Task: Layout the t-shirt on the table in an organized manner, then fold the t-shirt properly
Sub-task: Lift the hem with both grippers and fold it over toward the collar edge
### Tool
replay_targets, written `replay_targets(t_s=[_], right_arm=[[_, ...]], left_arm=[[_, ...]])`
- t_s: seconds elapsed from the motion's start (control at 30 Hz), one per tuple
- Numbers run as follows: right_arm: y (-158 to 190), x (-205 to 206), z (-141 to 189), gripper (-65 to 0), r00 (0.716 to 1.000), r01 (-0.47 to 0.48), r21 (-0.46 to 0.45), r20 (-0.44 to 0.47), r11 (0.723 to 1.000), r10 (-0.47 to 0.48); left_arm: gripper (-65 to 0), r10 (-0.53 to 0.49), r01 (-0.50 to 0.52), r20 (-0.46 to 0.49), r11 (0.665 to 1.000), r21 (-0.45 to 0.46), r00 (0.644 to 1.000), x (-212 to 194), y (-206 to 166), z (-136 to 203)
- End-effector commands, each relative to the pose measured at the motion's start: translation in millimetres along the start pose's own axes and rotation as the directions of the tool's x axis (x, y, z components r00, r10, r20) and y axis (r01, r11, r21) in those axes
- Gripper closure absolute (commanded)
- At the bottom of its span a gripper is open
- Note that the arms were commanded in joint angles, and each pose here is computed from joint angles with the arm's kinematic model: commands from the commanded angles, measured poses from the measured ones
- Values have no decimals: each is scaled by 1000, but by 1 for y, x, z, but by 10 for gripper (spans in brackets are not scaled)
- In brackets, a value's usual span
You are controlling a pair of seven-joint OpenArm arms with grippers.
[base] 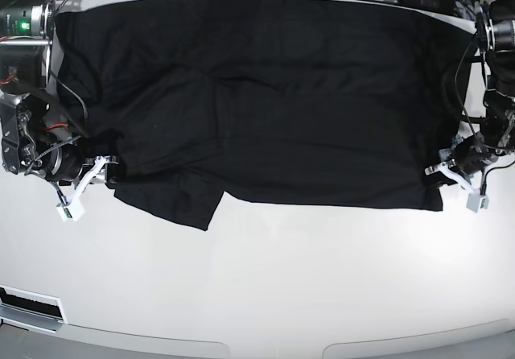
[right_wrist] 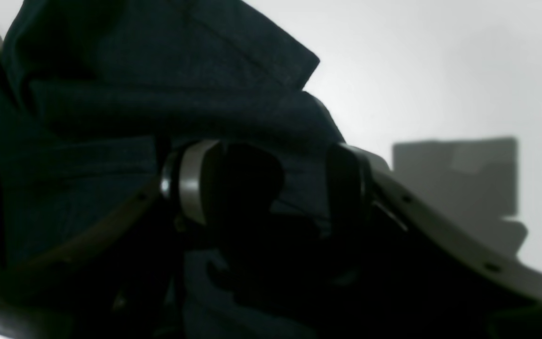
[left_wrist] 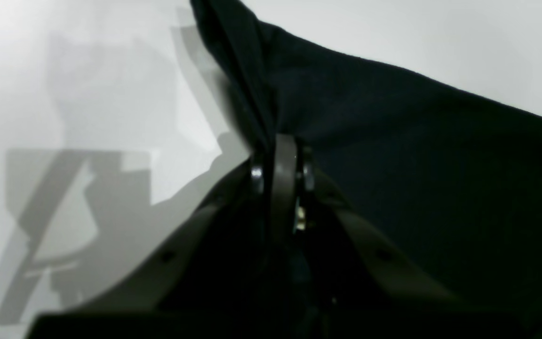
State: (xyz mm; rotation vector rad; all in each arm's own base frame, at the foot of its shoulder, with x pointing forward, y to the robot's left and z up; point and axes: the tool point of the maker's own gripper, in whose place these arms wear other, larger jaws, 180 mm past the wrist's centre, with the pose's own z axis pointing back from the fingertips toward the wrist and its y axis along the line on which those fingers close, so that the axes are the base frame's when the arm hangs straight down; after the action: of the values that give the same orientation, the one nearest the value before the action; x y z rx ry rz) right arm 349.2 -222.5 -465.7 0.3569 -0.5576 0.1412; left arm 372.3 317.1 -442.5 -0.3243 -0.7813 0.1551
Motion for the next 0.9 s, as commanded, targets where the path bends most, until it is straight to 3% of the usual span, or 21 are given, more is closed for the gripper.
replay_targets(t_s=[0.0, 0.17, 0.33, 0.53, 0.6, 0.7, 0.87], right_arm=[[-4, 17, 5, -362, 999, -16, -6, 35, 1000, 16], [14, 21, -3, -362, 997, -59, 38, 57, 997, 57], [-13, 16, -4, -362, 998, -57, -118, 20, 991, 59], [-7, 18, -5, -356, 998, -58, -94, 31, 994, 61], [4, 18, -7, -276, 996, -81, -38, 39, 996, 83], [17, 26, -6, -11, 989, -125, 28, 79, 992, 122], [20, 58, 1, 0, 976, -167, 14, 142, 986, 164]], left_arm=[[0, -6, 6, 67, 1000, -4, 998, 27, 2, 6], [0, 2, -1, 74, 1000, -8, 997, 28, 2, 6], [0, -8, 10, 67, 999, -32, 998, 26, -2, 6], [0, -8, 11, 65, 999, -45, 998, 23, -4, 6], [0, -8, 11, 66, 999, -46, 998, 24, -5, 6], [0, -4, 7, 68, 999, -48, 998, 24, -6, 6], [0, -18, 24, 82, 997, -73, 996, 30, -9, 7]])
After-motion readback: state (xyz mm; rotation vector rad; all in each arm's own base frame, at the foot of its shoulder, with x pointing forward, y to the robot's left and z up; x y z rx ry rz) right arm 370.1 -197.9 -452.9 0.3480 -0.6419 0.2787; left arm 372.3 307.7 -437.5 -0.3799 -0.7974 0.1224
